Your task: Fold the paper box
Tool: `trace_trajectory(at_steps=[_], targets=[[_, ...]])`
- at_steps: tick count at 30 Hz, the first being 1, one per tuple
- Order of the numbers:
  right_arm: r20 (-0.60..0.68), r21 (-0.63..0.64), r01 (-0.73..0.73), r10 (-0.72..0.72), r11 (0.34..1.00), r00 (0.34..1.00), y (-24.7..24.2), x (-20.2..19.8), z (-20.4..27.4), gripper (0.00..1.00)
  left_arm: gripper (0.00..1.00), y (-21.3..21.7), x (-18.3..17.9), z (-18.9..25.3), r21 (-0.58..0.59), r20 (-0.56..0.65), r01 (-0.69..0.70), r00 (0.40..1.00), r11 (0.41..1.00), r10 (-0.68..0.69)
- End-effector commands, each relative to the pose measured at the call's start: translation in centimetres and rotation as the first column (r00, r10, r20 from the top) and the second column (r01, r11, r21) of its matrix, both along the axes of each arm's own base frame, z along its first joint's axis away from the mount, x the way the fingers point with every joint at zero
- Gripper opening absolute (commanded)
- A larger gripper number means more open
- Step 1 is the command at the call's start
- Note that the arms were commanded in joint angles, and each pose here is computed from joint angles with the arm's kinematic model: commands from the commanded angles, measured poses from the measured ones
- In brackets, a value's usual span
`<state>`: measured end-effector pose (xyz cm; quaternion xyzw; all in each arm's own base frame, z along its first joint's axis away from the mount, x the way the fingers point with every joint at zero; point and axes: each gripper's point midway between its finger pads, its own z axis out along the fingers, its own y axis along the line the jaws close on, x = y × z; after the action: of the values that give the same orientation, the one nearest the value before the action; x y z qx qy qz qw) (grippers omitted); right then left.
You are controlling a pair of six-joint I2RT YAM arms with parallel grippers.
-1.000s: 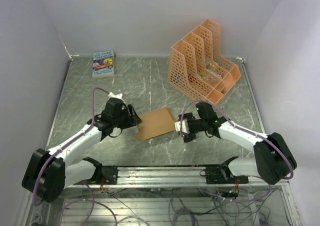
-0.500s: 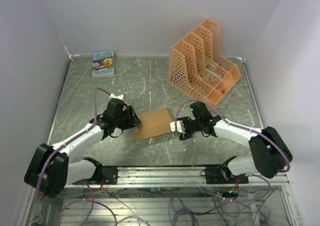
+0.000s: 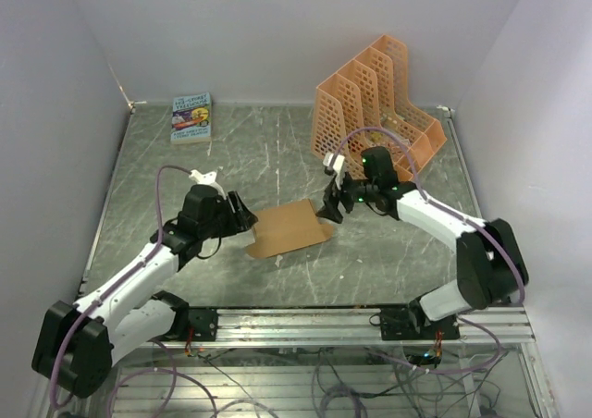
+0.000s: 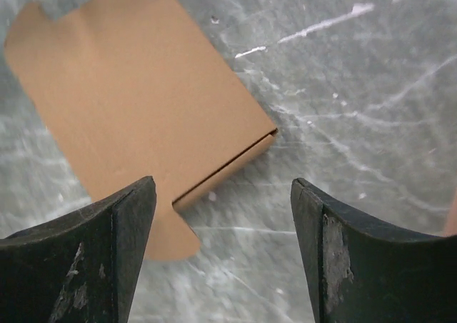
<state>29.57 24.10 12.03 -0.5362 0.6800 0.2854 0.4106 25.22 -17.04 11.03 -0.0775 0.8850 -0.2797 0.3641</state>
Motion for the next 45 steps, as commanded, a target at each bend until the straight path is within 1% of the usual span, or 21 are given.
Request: trace_trajectory(at_steps=[1, 4, 6, 8, 12, 13, 17, 21, 27, 33, 36, 38, 41, 45], targets=[[-0.307, 0.074, 0.305, -0.269, 0.949, 0.913, 1.7, 2.1, -0.9, 0.74, 0.65, 0.7, 0.0, -0.9, -0.021, 0.002, -0.051, 0.999, 0.999, 0.051], [-0.399, 0.054, 0.407, -0.354, 0.912, 0.846, 1.9, 2.8, -2.3, 0.69, 0.65, 0.6, -0.1, -1.2, -0.033, -0.002, -0.052, 0.999, 0.998, 0.052], [-0.444, 0.036, 0.439, -0.379, 0.898, 0.812, 1.9, 2.8, -3.2, 0.66, 0.65, 0.7, 0.0, -1.1, -0.036, 0.003, -0.058, 0.998, 0.998, 0.058], [-0.48, 0.025, 0.459, -0.393, 0.888, 0.784, 2.0, 2.8, -4.0, 0.58, 0.65, 0.7, 0.0, -1.0, -0.053, 0.009, -0.065, 0.998, 0.996, 0.066], [-0.519, 0.011, 0.472, -0.399, 0.881, 0.756, 1.9, 2.7, -4.8, 0.55, 0.66, 0.6, -0.3, -1.4, -0.092, -0.004, -0.075, 0.997, 0.993, 0.075], [-0.535, 0.011, 0.473, -0.394, 0.881, 0.747, 1.9, 2.6, -5.0, 0.51, 0.66, 0.6, -0.3, -1.4, -0.108, -0.002, -0.08, 0.997, 0.991, 0.08], [-0.574, -0.012, 0.478, -0.397, 0.878, 0.716, 1.5, 2.5, -6.0, 0.47, 0.67, 0.3, -0.4, -1.9, -0.172, -0.013, -0.087, 0.996, 0.981, 0.086], [-0.605, -0.036, 0.493, -0.411, 0.869, 0.682, 0.6, 2.7, -7.0, 0.38, 0.68, 0.5, -0.3, -2.0, -0.203, -0.019, -0.105, 0.995, 0.974, 0.103], [-0.616, -0.061, 0.499, -0.426, 0.865, 0.663, -0.2, 2.7, -7.9, 0.35, 0.71, 0.9, -0.2, -2.0, -0.268, -0.017, -0.137, 0.99, 0.954, 0.137], [-0.633, -0.096, 0.506, -0.445, 0.857, 0.634, -1.0, 2.6, -9.1, 0.34, 0.73, 0.3, -0.4, -2.5, -0.333, -0.034, -0.133, 0.991, 0.933, 0.129], [-0.638, -0.098, 0.508, -0.446, 0.856, 0.628, -1.2, 2.6, -9.3, 0.34, 0.74, -0.4, -0.1, -0.8, -0.398, 0.014, -0.102, 0.993, 0.912, 0.117], [-0.638, -0.099, 0.508, -0.447, 0.855, 0.627, -1.3, 2.6, -9.3, 0.34, 0.75, -0.6, 0.0, 0.0, -0.42, 0.031, -0.089, 0.993, 0.903, 0.112], [-0.643, -0.104, 0.505, -0.445, 0.857, 0.623, -1.3, 2.5, -9.5, 0.34, 0.77, -0.9, 0.1, 0.4, -0.431, 0.025, -0.083, 0.994, 0.899, 0.104], [-0.644, -0.106, 0.506, -0.447, 0.856, 0.621, -1.3, 2.5, -9.6, 0.34, 0.78, -1.1, 0.0, -0.7, -0.421, -0.006, -0.083, 0.996, 0.903, 0.089]])
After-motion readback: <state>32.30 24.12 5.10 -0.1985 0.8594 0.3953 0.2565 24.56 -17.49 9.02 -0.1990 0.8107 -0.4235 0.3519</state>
